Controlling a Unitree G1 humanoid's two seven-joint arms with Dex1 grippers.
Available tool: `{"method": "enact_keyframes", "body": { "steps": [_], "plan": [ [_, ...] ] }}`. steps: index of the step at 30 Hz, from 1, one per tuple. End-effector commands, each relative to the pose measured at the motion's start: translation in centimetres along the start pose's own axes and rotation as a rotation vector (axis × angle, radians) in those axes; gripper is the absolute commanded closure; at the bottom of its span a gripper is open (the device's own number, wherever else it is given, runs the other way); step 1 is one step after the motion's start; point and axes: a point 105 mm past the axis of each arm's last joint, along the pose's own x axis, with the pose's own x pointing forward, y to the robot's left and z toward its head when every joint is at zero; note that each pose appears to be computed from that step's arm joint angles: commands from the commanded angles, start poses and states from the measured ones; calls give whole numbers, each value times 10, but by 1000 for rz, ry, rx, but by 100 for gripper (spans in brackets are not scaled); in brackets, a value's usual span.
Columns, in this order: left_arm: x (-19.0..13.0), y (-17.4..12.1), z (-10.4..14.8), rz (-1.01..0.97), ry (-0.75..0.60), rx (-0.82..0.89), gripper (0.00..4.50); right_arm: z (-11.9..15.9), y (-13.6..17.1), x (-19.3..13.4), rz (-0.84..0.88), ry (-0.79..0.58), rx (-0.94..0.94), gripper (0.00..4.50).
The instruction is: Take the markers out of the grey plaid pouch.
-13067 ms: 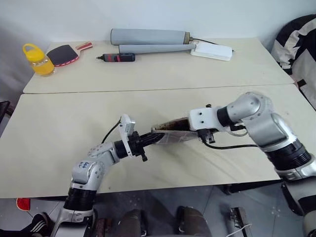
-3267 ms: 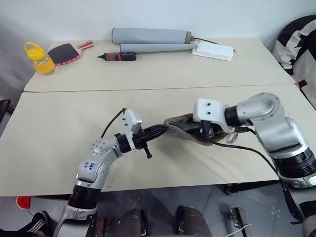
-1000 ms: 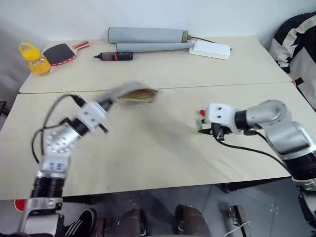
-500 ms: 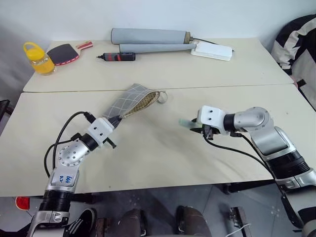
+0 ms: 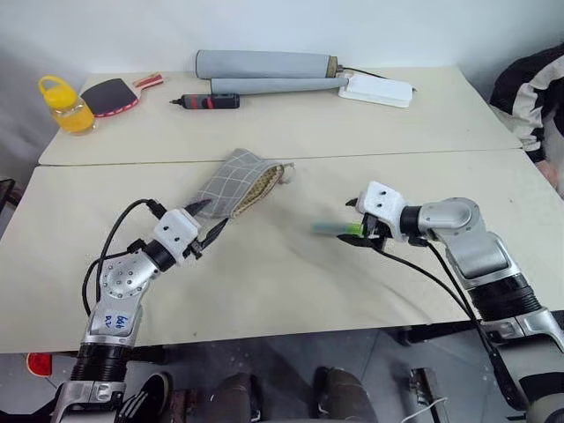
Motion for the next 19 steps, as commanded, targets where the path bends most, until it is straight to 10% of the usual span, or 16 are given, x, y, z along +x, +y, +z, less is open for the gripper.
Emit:
{"method": "enact_keyframes", "body": {
  "steps": [1, 19],
  "plan": [
    [-20, 10, 24, 31, -71, -72, 131, 29, -5, -25, -43, -231, 125, 42],
    [-127, 33, -21, 242, 194, -263, 131, -93, 36, -135, -454, -209, 204, 42]
  ]
}}
